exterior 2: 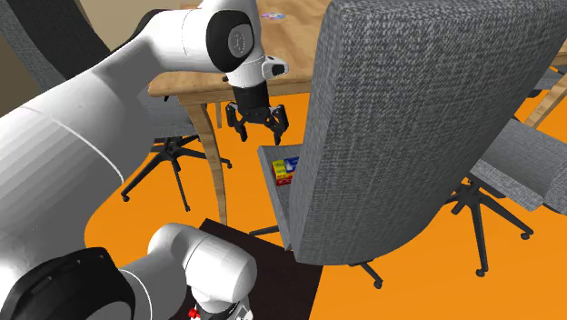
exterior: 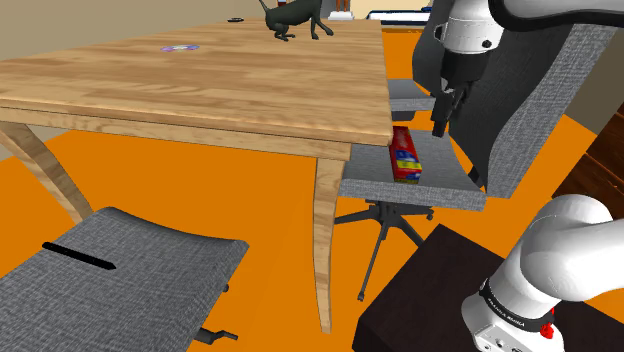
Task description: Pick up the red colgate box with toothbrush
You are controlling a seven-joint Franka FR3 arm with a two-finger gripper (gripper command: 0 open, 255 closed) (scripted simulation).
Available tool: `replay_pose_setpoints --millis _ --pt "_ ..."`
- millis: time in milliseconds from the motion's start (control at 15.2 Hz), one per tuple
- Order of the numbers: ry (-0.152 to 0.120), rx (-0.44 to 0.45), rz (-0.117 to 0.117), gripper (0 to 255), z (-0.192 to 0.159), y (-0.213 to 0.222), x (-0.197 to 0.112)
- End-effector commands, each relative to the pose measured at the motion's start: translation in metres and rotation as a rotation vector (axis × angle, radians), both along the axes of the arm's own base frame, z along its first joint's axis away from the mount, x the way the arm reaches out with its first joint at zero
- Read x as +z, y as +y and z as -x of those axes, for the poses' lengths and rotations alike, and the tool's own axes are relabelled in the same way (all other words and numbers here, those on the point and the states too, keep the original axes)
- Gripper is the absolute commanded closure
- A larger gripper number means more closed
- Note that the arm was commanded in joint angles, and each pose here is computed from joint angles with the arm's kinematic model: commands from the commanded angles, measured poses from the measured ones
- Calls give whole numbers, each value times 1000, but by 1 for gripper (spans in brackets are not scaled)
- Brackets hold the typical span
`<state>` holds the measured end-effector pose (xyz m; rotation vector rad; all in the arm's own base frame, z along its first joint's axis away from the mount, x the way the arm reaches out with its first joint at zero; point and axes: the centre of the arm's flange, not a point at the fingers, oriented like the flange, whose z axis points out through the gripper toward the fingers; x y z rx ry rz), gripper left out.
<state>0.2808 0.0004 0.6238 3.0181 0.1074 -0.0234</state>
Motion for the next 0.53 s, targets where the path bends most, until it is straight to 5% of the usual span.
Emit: replay_pose_setpoints --millis 0,462 --pt "0 0 0 0 0 0 0" --pt "-26 -319 -38 0 -67 -43 -53"
